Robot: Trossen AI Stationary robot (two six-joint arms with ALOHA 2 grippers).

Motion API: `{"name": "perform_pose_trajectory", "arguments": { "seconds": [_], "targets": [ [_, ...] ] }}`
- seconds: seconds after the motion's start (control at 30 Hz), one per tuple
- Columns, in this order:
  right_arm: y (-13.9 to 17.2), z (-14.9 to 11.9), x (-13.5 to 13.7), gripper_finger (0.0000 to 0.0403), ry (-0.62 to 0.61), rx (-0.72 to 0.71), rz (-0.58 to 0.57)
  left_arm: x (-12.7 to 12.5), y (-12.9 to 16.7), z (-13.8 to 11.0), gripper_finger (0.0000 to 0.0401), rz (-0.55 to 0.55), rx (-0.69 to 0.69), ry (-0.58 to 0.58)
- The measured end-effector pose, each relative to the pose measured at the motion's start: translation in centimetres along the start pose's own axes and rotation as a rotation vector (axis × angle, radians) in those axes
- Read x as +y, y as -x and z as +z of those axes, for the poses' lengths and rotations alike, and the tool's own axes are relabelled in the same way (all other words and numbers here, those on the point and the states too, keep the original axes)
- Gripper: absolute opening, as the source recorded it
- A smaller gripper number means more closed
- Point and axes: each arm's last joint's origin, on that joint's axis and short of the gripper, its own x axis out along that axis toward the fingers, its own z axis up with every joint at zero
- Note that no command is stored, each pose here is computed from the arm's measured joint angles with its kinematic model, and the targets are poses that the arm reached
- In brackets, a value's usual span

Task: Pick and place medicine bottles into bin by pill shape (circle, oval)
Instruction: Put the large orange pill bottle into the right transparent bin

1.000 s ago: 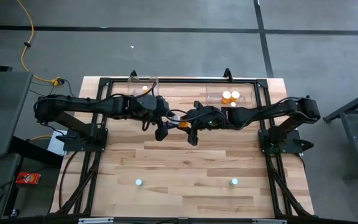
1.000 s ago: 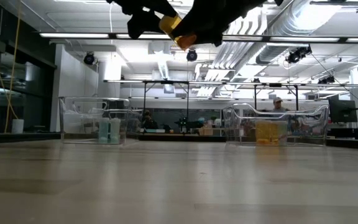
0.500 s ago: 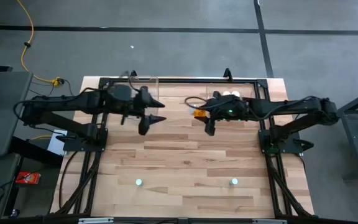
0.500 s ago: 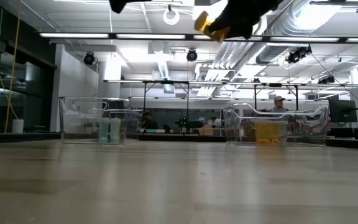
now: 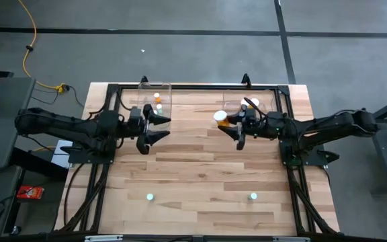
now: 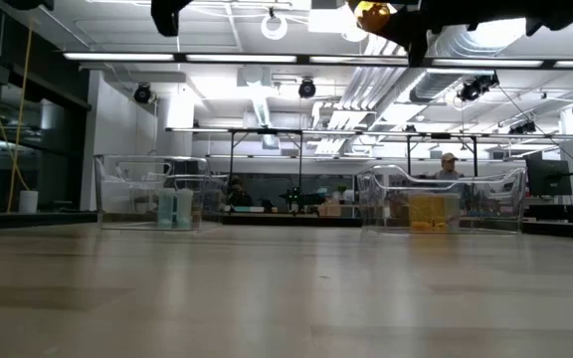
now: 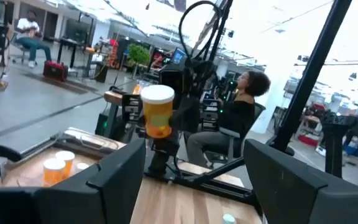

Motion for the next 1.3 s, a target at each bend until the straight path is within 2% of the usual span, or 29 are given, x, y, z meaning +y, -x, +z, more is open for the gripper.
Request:
{"name": "perform_pose_trajectory", "arguments": {
  "seconds": [0.5, 0.67, 0.73, 0.83, 0.97, 1.07, 1.13, 1.2, 1.3],
  "targets": [
    [-0.1, 0.3, 0.3, 0.0177, 0.012, -0.007, 0.009, 0.0, 0.0, -0.2, 0.0258, -0.005, 0.008, 0.028],
    [-0.2, 0.7, 0.2, 0.0177, -0.100, -0.008, -0.011, 0.0, 0.0, -0.2, 0.0258, -0.005, 0.009, 0.034],
    [-0.5, 1.6, -0.2, 0.0177, -0.097, 0.024, -0.085, 0.0, 0.0, -0.2, 0.0258, -0.005, 0.009, 0.034],
    [-0.9, 3.5, -1.3, 0.0177, -0.038, 0.152, -0.253, 0.0, 0.0, -0.2, 0.0259, -0.005, 0.009, 0.034],
    [-0.5, 5.4, -3.9, 0.0177, 0.011, 0.365, -0.588, 0.0, 0.0, -0.2, 0.0258, -0.006, 0.009, 0.036],
    [0.1, 5.5, -6.7, 0.0177, -0.055, 0.500, -0.788, 0.0, 0.0, -0.2, 0.0259, -0.006, 0.010, 0.037],
    [0.4, 4.7, -8.7, 0.0177, -0.156, 0.572, -0.847, 0.1, 0.0, -0.2, 0.0259, -0.004, 0.014, 0.036],
    [0.6, 3.5, -10.4, 0.0177, -0.261, 0.621, -0.859, 0.1, 0.0, -0.3, 0.0259, -0.003, 0.017, 0.035],
    [0.7, 1.1, -12.6, 0.0177, -0.341, 0.698, -0.879, 0.1, 0.0, -0.3, 0.0259, -0.003, 0.017, 0.033]
  ]
}}
